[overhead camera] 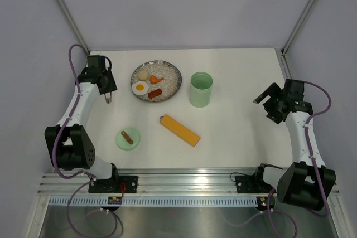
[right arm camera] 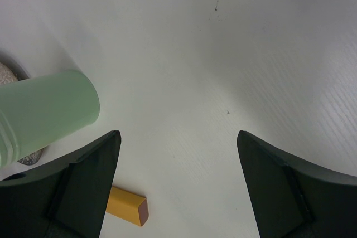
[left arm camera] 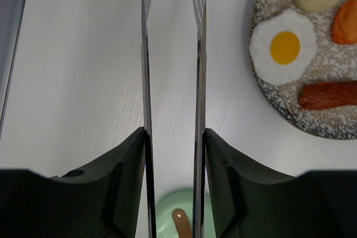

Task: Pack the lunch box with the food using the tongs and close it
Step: Adjust the clamp at the center of the board, then pick up the fake food from the plate.

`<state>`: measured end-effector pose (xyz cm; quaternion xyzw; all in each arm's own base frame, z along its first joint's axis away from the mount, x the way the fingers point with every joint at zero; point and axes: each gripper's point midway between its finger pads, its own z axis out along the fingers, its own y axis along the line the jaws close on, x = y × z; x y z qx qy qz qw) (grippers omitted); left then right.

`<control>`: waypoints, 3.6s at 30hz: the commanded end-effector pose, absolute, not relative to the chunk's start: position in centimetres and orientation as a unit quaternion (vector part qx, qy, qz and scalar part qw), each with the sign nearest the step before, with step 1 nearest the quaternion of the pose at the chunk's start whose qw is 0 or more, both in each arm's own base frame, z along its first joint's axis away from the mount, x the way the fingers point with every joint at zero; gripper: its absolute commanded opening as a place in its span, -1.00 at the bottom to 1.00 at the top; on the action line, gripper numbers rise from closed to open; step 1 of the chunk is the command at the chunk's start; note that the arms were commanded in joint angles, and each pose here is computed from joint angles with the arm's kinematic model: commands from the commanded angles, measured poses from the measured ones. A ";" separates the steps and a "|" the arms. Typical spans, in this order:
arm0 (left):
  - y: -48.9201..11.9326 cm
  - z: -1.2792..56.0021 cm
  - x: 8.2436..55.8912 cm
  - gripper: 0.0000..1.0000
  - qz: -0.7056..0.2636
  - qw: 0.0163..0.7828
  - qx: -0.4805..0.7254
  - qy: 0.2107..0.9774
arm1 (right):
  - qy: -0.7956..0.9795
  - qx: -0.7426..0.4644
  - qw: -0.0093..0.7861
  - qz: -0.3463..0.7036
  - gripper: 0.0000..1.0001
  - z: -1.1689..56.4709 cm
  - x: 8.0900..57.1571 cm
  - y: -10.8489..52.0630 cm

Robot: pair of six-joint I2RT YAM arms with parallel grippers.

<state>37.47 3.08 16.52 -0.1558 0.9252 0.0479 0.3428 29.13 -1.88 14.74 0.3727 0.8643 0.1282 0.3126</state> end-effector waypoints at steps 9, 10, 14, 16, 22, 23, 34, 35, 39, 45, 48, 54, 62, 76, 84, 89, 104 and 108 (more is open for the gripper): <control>6.3 10.3 40.8 -0.01 0.058 0.375 -0.241 0.893 | 0.865 0.358 0.320 0.147 0.87 14.8 30.3 -1.4; 6.2 9.6 40.7 0.00 0.054 0.371 -0.249 0.893 | 0.865 0.357 0.319 0.147 0.87 14.7 30.3 -1.4; 5.9 6.8 40.2 0.08 0.047 0.356 -0.262 0.896 | 0.866 0.356 0.320 0.147 0.86 14.7 30.4 -1.4; 5.9 6.0 40.0 0.10 0.048 0.348 -0.263 0.899 | 0.866 0.356 0.319 0.147 0.86 14.6 30.4 -1.5; 6.3 4.3 39.5 0.24 0.054 0.293 -0.255 0.920 | 0.866 0.355 0.319 0.150 0.86 14.5 30.5 -1.3; 6.3 3.9 39.2 0.33 0.054 0.282 -0.256 0.923 | 0.865 0.355 0.320 0.151 0.86 14.5 30.5 -1.3; 6.1 4.2 38.2 0.60 0.055 0.261 -0.261 0.928 | 0.866 0.350 0.320 0.156 0.86 14.6 31.0 -1.2; 6.0 4.3 38.0 0.60 0.054 0.259 -0.264 0.928 | 0.865 0.352 0.322 0.157 0.87 14.7 31.0 -1.2; 5.7 4.0 37.0 0.61 0.050 0.250 -0.271 0.928 | 0.866 0.351 0.320 0.158 0.87 14.5 31.0 -1.2; 5.6 2.8 37.2 0.62 0.049 0.240 -0.272 0.931 | 0.865 0.350 0.321 0.161 0.86 14.6 31.1 -1.1; 5.8 2.4 37.8 0.56 0.052 0.237 -0.269 0.932 | 0.865 0.350 0.322 0.157 0.87 14.7 30.9 -1.2; 5.2 1.6 38.1 0.24 0.036 0.236 -0.266 0.934 | 0.865 0.351 0.323 0.154 0.87 14.7 30.6 -1.2; 5.9 8.5 39.4 -0.24 0.040 0.309 -0.253 0.916 | 0.865 0.350 0.326 0.154 0.87 15.1 30.4 -1.2; -0.6 24.8 37.4 -0.42 -0.045 0.425 -0.109 0.898 | 0.863 0.352 0.328 0.153 0.87 15.2 30.2 -1.2; -8.9 24.5 35.8 -0.35 -0.117 0.392 0.045 0.911 | 0.862 0.353 0.330 0.153 0.87 15.4 29.9 -1.2; -12.8 23.7 34.9 -0.31 -0.168 0.379 0.121 0.902 | 0.861 0.353 0.332 0.152 0.87 15.7 29.8 -1.2; -12.0 21.3 35.5 0.08 -0.108 0.344 0.191 0.913 | 0.864 0.347 0.332 0.151 0.87 16.2 29.6 -1.1; -11.8 20.6 36.0 0.08 -0.099 0.335 0.202 0.915 | 0.866 0.343 0.331 0.150 0.87 16.2 29.6 -1.1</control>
